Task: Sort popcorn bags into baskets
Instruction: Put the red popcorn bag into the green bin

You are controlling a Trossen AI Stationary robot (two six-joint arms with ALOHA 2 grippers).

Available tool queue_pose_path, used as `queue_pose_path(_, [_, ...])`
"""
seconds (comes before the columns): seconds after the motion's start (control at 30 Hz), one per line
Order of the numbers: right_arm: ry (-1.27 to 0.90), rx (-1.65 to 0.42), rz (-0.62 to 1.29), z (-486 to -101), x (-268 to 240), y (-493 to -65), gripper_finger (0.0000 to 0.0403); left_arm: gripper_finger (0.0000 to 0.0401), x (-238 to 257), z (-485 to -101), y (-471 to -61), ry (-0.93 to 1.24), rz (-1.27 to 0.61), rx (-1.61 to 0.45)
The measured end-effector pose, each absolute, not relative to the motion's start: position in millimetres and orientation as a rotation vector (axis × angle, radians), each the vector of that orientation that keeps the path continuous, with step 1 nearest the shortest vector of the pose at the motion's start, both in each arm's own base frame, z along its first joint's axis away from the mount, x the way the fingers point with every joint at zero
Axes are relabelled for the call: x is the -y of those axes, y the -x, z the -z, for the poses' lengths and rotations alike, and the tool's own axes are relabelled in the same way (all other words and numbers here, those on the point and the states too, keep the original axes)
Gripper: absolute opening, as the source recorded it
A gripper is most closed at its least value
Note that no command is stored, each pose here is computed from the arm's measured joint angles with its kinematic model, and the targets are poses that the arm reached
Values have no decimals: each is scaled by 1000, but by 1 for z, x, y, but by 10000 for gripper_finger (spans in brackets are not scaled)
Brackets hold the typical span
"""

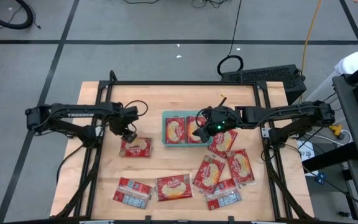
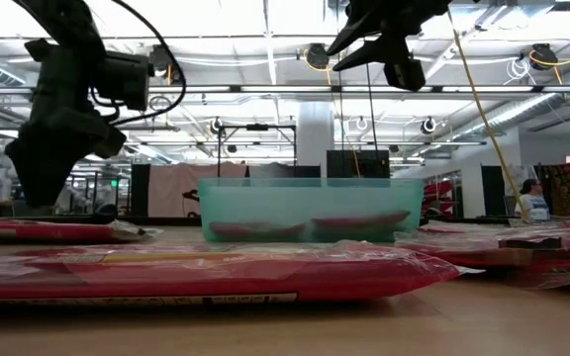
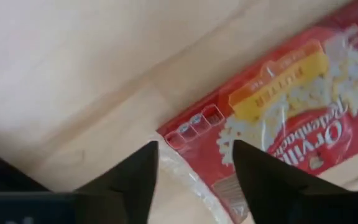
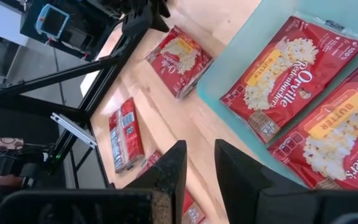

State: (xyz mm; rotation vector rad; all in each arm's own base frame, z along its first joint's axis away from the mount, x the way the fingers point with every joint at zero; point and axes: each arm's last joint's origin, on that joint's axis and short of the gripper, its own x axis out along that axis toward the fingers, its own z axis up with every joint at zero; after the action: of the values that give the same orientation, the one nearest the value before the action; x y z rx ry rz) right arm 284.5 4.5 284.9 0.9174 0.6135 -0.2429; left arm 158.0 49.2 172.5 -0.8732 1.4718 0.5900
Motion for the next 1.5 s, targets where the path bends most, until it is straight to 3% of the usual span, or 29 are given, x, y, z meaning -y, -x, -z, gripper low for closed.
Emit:
queue_pose_path(0.13, [-902, -613, 242, -285, -3, -285, 75, 262, -50, -167, -162, 845, -563, -1498])
queue_pose_path(0.27, [-901, -613, 242, -285, -3, -285, 75, 271, -48, -158, -163, 883, -518, -1560])
queue_pose_path(0.6, [-899, -624, 248, -284, -3, -284, 75, 209, -25, -149, -170, 1233, -175, -1568])
queue_pose_path(0.73, [-892, -620, 256, -284, 2, -284, 75, 181, -21, -157, -181, 1257, -52, -1483])
queue_pose_path(0.8, [-892, -615, 265, -284, 5, -284, 75, 167, -23, -162, -185, 1180, -100, -1452])
queue_pose_path(0.93, [-896, -603, 283, -284, 12, -284, 75, 142, -26, -162, -177, 1023, -446, -1491])
queue_pose_path(1.03, [-901, -594, 293, -284, 16, -284, 75, 127, -19, -154, -173, 978, -572, -1489])
queue_pose_path(1.17, [-903, -592, 298, -284, 17, -284, 75, 112, -8, -141, -177, 1092, -583, -1427])
queue_pose_path(1.3, [-905, -593, 296, -284, 17, -284, 75, 101, 2, -140, -190, 1208, -442, -1334])
queue_pose_path(1.5, [-908, -593, 296, -284, 18, -284, 75, 97, 1, -157, -207, 1193, -306, -1198])
